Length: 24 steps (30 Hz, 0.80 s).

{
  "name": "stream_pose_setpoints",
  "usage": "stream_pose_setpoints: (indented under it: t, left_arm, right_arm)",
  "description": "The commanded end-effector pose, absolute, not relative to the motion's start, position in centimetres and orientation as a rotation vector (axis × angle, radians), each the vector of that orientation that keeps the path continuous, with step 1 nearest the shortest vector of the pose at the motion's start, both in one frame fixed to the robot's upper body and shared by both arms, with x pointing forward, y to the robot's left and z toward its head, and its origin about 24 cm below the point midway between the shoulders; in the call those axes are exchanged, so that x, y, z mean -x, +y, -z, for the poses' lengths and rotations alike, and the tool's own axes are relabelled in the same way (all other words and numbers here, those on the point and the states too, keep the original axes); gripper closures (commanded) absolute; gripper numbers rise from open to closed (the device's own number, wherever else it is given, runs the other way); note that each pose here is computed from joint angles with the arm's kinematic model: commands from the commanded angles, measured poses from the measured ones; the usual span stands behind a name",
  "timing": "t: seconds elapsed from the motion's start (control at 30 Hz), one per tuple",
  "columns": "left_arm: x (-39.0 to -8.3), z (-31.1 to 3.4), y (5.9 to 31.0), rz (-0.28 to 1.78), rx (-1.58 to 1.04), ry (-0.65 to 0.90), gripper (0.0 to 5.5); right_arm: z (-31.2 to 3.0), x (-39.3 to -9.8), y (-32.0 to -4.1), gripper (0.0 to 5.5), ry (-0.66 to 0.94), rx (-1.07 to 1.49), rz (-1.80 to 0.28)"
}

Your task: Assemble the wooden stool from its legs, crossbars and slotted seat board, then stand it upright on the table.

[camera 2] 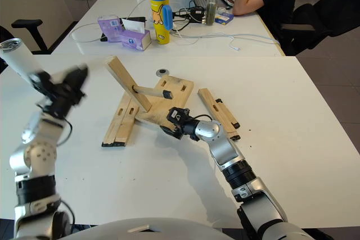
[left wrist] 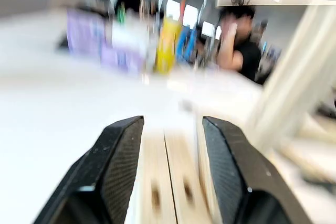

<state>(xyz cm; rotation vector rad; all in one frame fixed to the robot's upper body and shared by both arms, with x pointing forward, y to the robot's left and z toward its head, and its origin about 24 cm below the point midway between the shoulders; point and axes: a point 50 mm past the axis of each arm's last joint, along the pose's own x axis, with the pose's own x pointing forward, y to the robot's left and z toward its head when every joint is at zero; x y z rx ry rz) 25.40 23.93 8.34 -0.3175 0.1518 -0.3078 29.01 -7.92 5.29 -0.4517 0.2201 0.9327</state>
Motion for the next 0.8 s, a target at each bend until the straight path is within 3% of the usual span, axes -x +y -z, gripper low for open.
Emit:
stream_pose_setpoints:
  t: [0.03, 0.33, 0.8]
  left_arm:
    - [-24.2, -6.6, 23.5, 0.396, 0.222, 0.329, 3.42]
    - [-23.5, -4.2, 23.1, 0.445, -0.002, 0.483, 3.42]
    - [-24.1, -3.6, 24.6, 0.347, -0.161, 0.495, 3.42]
  right_arm:
    - [-5.0, -29.1, -8.4, 1.85, 0.228, 0.450, -0.884]
    - [-4.6, -29.0, -8.6, 1.85, 0.240, 0.447, -0.857]
    - [-4.5, -29.2, -8.8, 1.85, 0.250, 0.472, -0.862]
